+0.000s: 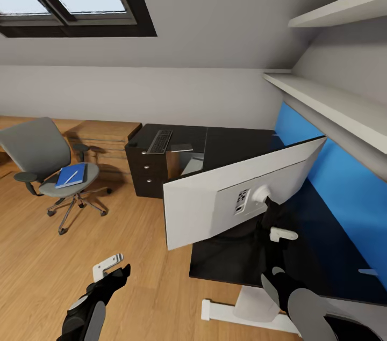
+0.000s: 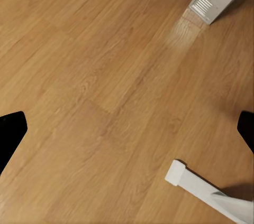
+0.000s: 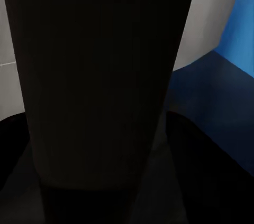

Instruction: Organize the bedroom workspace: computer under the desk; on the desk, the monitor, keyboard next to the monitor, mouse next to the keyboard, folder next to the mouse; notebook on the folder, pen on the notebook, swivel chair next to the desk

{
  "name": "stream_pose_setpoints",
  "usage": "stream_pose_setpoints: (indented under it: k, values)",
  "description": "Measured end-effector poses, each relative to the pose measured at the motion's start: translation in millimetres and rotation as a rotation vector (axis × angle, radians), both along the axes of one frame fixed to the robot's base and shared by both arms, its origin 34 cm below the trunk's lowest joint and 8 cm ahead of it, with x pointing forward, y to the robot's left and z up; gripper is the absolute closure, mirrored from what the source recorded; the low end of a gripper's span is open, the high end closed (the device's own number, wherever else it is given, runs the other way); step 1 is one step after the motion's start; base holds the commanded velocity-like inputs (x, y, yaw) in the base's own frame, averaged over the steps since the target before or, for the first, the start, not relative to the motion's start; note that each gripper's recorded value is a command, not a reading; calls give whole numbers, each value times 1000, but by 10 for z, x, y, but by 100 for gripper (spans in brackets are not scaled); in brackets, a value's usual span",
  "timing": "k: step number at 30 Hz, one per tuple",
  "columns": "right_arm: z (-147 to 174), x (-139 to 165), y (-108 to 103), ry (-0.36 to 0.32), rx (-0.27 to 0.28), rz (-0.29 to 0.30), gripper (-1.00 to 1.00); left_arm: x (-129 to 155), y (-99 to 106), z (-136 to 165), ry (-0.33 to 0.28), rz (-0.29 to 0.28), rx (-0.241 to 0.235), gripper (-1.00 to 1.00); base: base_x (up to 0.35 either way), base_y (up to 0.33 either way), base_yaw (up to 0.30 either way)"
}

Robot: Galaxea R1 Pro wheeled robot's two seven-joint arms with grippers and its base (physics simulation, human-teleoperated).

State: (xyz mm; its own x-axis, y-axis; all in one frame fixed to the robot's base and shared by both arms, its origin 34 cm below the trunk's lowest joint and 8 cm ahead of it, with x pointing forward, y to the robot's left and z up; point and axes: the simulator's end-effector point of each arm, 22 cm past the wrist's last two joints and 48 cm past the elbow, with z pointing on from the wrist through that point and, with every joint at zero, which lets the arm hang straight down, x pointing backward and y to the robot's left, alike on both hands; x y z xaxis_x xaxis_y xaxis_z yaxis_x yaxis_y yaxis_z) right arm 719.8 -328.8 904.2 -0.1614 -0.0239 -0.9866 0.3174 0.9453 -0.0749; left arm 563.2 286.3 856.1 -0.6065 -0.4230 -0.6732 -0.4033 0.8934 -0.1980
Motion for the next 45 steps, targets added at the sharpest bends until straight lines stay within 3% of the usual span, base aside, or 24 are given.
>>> stream_pose_setpoints:
  k: [18,24,45]
  values:
    - [2,14,49,5,-14,21,100,198,92,413,-96,12,19,-100,0,0,0]
    - [8,48,190,13,-56,83,100,193,98,401,-93,11,21,-100,0,-166,0]
    - [9,49,243,13,-57,95,100,189,98,403,-94,11,21,-100,34,-264,0]
